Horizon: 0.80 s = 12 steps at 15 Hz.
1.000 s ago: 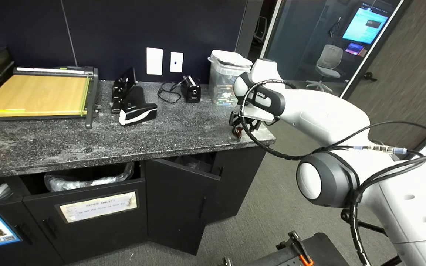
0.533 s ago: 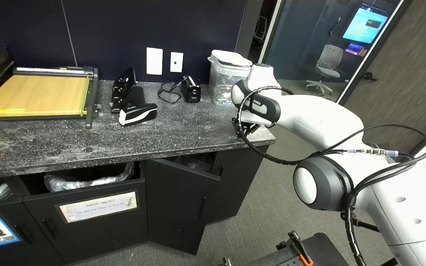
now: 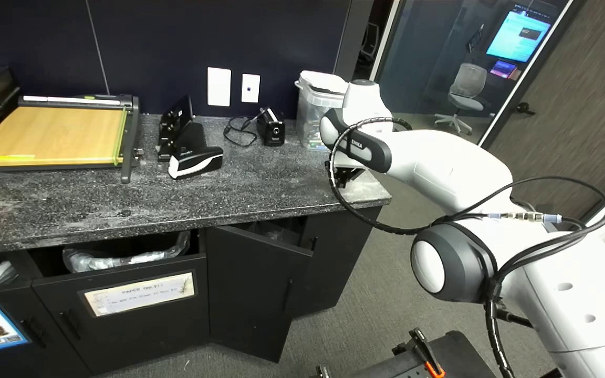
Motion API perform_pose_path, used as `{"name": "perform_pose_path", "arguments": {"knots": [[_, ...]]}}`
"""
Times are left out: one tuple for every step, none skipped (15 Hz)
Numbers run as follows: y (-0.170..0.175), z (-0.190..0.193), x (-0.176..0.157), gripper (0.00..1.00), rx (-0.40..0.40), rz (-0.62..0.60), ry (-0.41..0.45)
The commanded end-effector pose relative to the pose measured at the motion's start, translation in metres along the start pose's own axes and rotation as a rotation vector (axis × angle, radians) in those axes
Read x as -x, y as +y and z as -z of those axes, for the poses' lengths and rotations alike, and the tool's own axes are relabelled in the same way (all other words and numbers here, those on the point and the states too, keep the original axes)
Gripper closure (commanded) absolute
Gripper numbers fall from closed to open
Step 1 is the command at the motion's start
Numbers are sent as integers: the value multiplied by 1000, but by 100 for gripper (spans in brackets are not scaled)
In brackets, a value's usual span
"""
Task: Move the staple remover to the left
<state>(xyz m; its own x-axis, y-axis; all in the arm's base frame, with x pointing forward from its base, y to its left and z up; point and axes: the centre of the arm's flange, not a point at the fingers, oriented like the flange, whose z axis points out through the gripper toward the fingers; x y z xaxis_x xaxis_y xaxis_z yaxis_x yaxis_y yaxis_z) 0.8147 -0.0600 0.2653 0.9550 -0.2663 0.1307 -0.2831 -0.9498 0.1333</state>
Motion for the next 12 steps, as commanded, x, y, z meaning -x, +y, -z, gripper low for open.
{"name": "perform_pose_path", "arguments": {"knots": [[-65,65,-23,96,-30,143,6],[-90,76,-13,96,-43,187,-13],[-114,88,-7,96,-54,221,-22],[-143,90,4,96,-65,255,-43],[-169,96,12,96,-72,285,-65],[-190,87,24,96,-79,314,-81],[-210,84,31,96,-79,334,-93],[-225,73,34,96,-78,354,-99],[-236,66,38,96,-78,370,-111],[-242,54,36,96,-78,382,-123],[-246,45,35,96,-71,385,-133],[-247,35,28,96,-66,380,-132]]}}
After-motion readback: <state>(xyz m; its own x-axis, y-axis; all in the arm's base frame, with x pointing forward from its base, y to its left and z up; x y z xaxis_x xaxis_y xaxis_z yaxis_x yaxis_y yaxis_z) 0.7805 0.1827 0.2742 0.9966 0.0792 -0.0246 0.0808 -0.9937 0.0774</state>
